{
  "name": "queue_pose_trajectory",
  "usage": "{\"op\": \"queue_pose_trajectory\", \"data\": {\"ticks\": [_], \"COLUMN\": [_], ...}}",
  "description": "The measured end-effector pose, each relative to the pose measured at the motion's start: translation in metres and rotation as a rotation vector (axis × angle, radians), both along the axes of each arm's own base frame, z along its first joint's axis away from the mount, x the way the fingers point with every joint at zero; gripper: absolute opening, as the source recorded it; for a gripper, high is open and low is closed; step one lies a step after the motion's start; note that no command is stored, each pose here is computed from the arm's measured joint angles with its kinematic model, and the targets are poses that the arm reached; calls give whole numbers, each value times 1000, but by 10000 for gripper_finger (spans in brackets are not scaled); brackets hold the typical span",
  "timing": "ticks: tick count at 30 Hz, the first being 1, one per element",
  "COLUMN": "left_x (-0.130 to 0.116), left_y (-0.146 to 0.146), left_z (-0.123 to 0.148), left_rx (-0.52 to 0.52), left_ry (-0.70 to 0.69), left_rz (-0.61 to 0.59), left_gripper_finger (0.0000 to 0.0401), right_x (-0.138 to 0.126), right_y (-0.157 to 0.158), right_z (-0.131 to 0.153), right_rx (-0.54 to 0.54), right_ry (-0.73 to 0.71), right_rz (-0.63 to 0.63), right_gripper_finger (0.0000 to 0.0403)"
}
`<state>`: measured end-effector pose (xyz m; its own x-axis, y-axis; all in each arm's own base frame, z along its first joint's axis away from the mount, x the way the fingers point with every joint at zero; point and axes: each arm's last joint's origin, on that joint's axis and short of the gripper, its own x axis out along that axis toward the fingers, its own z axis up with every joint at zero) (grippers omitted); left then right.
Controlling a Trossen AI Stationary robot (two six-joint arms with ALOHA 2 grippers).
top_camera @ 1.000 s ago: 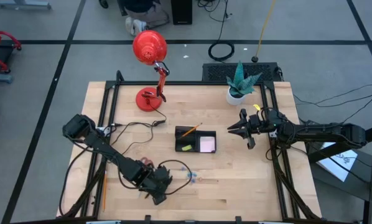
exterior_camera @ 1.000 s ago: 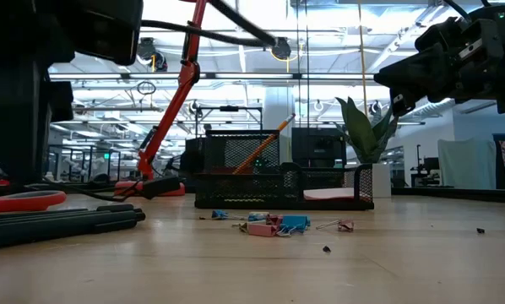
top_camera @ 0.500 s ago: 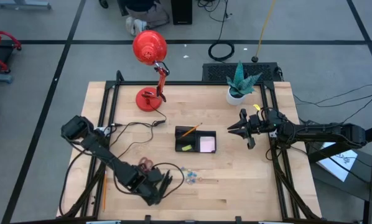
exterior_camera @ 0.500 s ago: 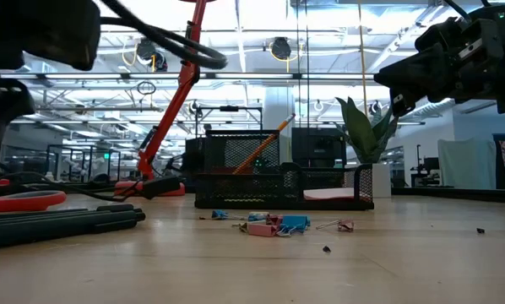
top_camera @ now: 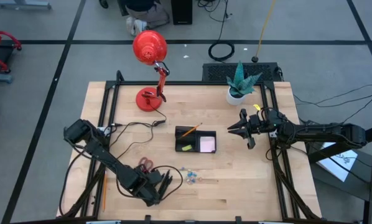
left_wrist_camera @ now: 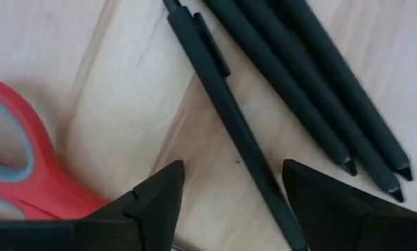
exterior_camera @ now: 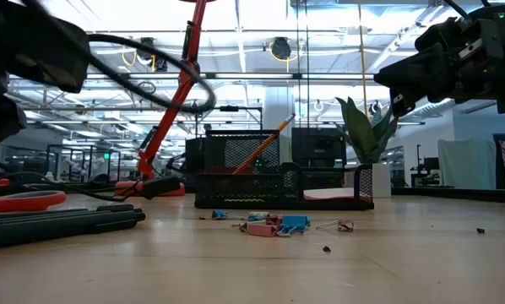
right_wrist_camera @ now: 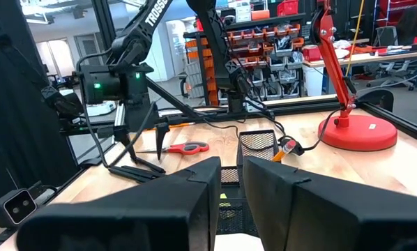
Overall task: Pick and place office supplies into organizer
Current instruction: Put the black pen into the black desk organizer
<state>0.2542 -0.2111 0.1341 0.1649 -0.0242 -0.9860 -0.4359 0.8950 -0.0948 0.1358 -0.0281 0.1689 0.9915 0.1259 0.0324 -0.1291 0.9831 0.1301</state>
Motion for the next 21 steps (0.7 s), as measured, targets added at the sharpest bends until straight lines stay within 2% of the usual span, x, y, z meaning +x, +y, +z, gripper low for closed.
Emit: {"op": "queue_pose_trajectory", "data": {"ticks": [4, 11, 14, 21], "left_x": [-2, -5, -4, 0], "left_y": [-3, -6, -5, -1], "left_z": [-12, -14, -14, -14], "left_rx": [32, 49, 48, 45], "left_ry": [41, 37, 35, 29], "left_rz": [-10, -17, -16, -20], "left_gripper_finger": [229, 191, 151, 24], "right_x": [0, 0, 0, 0], "right_y": [0, 0, 0, 0], "right_z": [0, 0, 0, 0], "right_rx": [0, 0, 1, 26], "right_ry": [0, 0, 0, 4], "right_rz": [-1, -2, -2, 1], "right_gripper_finger": [59, 59, 59, 59]}}
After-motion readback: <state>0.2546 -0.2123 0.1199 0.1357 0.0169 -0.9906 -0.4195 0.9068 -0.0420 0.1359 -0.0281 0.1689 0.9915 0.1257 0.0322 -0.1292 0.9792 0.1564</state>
